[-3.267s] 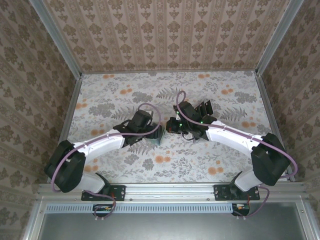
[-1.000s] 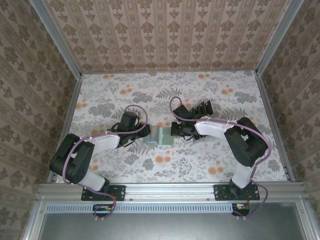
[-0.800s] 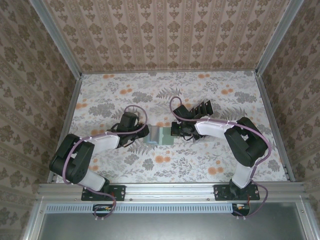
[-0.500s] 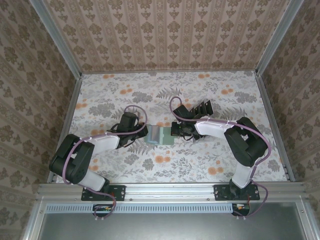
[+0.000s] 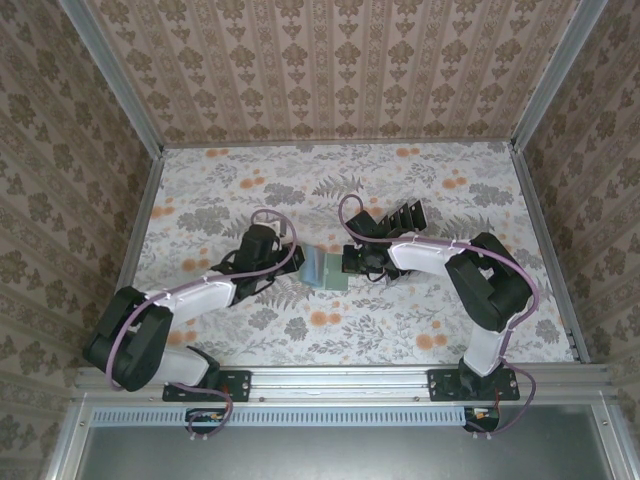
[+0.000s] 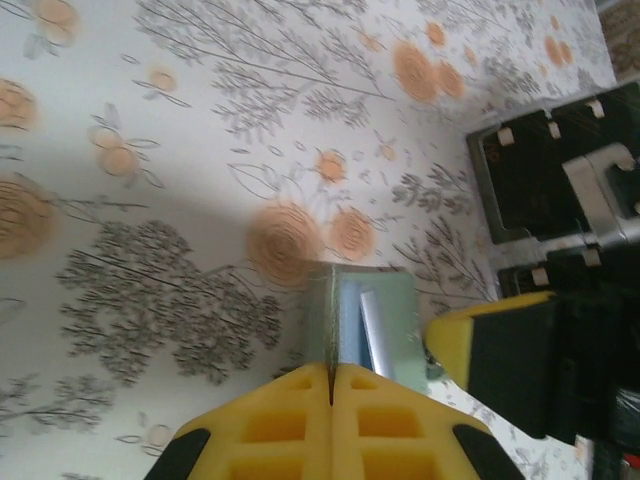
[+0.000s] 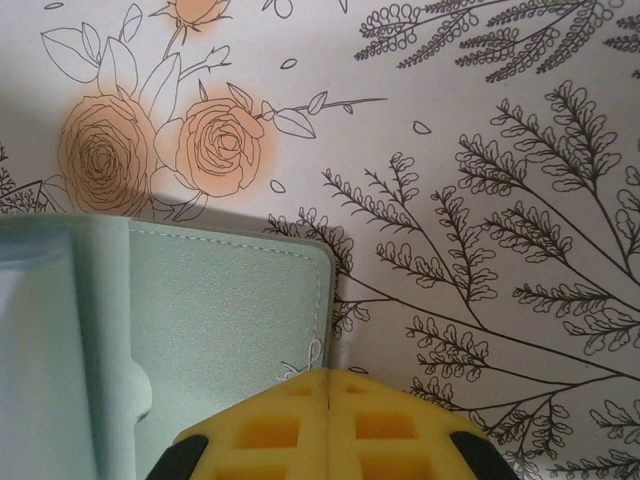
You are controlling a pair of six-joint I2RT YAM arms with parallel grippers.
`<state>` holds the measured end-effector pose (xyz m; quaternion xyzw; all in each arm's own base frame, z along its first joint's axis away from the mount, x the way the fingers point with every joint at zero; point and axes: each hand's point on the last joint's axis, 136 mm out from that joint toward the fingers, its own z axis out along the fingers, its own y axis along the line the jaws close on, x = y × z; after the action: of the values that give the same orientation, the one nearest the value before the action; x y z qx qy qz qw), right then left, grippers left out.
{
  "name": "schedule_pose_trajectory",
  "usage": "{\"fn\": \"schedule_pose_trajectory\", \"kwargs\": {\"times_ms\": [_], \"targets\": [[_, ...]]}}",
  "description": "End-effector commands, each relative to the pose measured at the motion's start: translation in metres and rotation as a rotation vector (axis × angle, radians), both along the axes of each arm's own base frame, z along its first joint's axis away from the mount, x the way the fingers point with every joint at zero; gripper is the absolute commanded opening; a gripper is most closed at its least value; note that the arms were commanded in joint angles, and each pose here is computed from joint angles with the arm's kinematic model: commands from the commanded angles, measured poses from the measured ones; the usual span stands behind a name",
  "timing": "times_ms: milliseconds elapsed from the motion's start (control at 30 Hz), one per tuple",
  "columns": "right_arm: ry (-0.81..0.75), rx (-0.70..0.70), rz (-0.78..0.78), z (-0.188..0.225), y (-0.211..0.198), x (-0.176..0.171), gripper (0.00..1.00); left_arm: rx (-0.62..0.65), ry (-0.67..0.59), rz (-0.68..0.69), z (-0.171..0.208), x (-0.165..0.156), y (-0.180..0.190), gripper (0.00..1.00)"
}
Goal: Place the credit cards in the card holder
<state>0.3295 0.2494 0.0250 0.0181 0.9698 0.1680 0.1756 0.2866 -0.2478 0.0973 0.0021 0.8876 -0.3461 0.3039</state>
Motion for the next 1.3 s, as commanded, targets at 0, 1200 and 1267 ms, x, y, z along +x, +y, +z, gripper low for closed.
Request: {"fn": "schedule_pose_trajectory", "kwargs": {"times_ms": [0, 1200, 1267], "targets": [[0.013, -0.015, 0.005, -0.005, -0.001, 0.003, 0.0, -0.064, -0.04, 0.0, 0.022, 0.007, -0.019, 0.0], [-0.088, 0.091, -0.001, 0.083, 0.001, -0.01, 0.41, 0.04, 0.011, 0.071, -0.026, 0.0, 0.01, 0.0], [-0.087, 0.109, 0.018, 0.085, 0.01, -0.01, 0.41, 0.054, 0.015, 0.073, -0.031, -0.001, 0.014, 0.0]]}}
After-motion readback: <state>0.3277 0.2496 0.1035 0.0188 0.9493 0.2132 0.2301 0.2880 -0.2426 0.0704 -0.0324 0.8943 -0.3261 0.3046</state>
